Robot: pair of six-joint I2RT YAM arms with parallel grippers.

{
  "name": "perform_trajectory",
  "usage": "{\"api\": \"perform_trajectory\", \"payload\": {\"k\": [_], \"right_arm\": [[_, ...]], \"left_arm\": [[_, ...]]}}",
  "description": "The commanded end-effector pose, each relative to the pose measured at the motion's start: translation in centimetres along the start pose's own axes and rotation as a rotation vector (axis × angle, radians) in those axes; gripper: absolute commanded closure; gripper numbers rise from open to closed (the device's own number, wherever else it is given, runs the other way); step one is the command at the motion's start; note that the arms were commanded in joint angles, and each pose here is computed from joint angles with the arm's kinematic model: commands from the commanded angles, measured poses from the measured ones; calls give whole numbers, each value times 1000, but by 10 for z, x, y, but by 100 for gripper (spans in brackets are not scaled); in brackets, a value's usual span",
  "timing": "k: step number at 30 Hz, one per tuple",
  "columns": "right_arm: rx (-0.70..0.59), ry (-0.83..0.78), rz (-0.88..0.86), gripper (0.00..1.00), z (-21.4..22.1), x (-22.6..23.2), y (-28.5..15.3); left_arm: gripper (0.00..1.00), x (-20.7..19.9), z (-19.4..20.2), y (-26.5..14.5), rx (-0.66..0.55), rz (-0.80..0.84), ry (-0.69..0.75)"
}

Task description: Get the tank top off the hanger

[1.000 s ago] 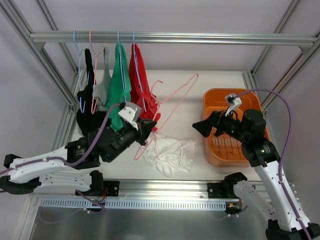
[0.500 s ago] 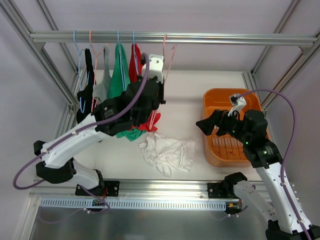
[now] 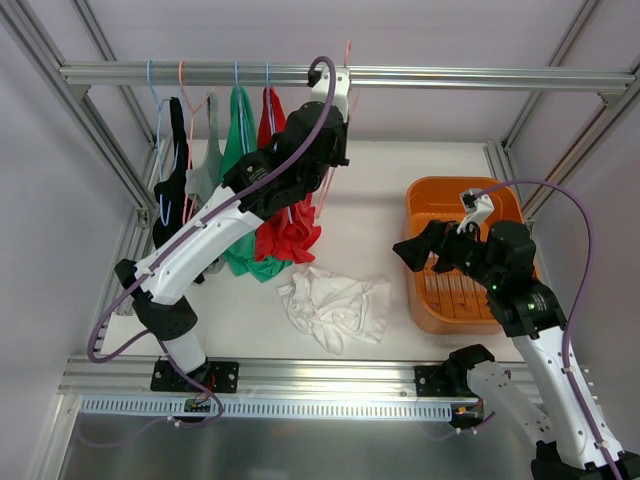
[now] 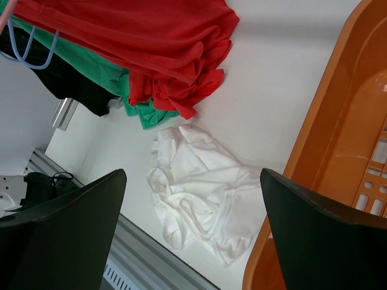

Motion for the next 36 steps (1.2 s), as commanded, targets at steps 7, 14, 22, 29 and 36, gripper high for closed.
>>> {"api": "perform_trajectory", "payload": {"k": [7,14,22,29,36], "right_arm": [[-25,-1,-53,1,-5,10,-3],[93,-44,-152,1,10,17,3],[230,-111,-215,1,30,22,16],[332,-218,-192,0,52,22,39],[372,-362,-124,1,77,20,66]], "left_arm": [[100,-17,16,23,47,48,-11],[100,-20,28,24,78,42,-48],[56,-15,11,8,34,86,-84],[1,18,10,-36,3,76,-109],[1,42,31,-95,-23,195,-101]]}}
Point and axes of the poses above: each gripper's point midway between its finger pads, its own y axis out along the fingers, its own x axis along the line the jaws close on, z = x × y, the point moved 5 cm from there along -y, back along the fingers, and after that the axes turned 14 degrees about y, right-handed, at the moved point
